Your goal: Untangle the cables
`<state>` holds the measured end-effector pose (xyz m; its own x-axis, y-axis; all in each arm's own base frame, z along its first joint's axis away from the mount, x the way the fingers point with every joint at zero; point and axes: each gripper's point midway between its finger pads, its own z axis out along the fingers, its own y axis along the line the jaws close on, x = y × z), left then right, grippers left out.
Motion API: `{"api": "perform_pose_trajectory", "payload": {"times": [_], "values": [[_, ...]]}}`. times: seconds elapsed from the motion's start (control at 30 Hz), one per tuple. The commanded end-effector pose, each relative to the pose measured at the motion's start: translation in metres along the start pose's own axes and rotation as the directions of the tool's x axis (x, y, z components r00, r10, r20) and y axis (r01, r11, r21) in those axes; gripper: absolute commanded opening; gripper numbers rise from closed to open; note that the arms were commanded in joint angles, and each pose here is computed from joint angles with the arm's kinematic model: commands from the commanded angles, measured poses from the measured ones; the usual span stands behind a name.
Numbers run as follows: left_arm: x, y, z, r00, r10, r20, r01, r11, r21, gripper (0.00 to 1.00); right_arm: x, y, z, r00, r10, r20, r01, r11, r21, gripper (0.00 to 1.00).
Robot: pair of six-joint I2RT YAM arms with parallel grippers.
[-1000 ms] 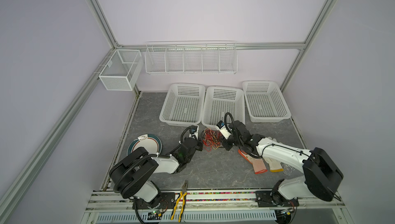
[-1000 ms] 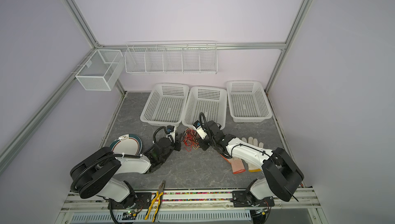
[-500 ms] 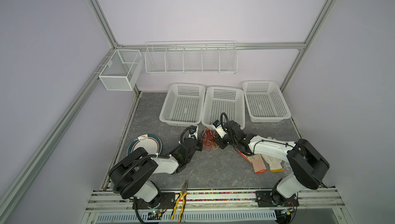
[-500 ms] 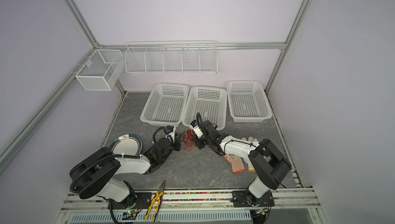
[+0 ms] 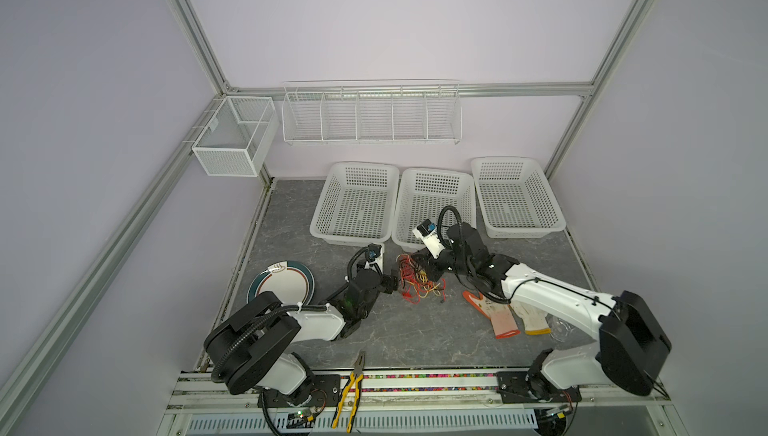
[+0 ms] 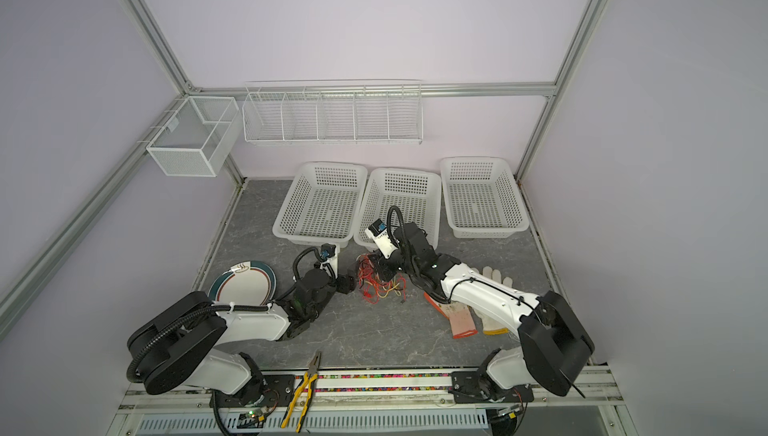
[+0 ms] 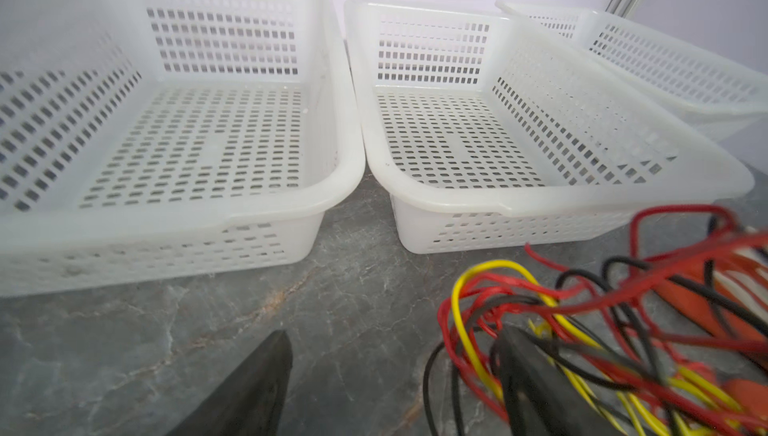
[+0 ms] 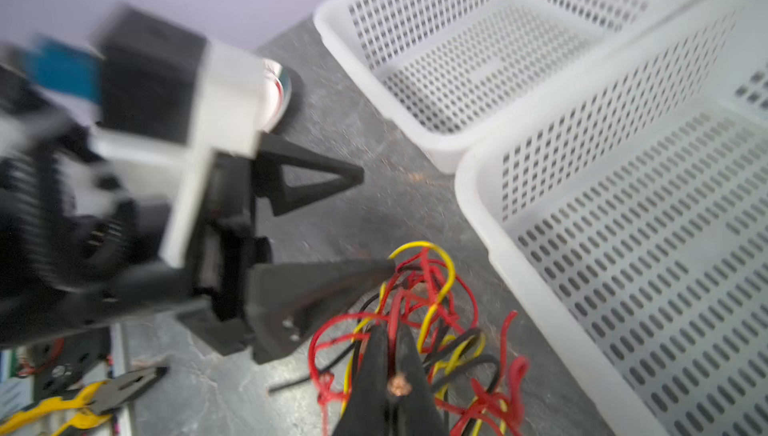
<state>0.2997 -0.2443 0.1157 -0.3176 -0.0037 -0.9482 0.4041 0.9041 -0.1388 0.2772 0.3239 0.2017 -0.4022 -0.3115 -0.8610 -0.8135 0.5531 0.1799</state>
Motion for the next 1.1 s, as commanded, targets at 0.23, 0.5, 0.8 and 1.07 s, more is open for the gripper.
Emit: {"api": "perform_pose_trajectory", "payload": {"times": [0.23,0.5,0.8,1.07], "values": [[-0.050,-0.013,-0.020,0.993,0.059,0.103,-0.065,0.996,0.057,0.84,-0.073,0.007,-0.045,0.984,-0.081,0.159,0.071,0.995,0.069,0.07],[-0.076,-0.021,-0.049,0.981,0.119,0.152,-0.138,0.983,0.121,0.81,-0.074,0.010,-0.042,0.985,-0.081,0.153,0.075,0.996,0.047,0.07],[-0.067,-0.035,-0.038,0.983,0.132,0.131,-0.155,0.971,0.184,0.79,-0.074,0.024,-0.039,0.985,-0.072,0.155,0.079,0.996,-0.040,0.07],[-0.053,-0.035,-0.017,0.990,0.087,0.112,-0.104,0.981,0.162,0.57,-0.073,0.030,-0.037,0.985,-0.063,0.159,0.077,0.994,-0.080,0.07]]}}
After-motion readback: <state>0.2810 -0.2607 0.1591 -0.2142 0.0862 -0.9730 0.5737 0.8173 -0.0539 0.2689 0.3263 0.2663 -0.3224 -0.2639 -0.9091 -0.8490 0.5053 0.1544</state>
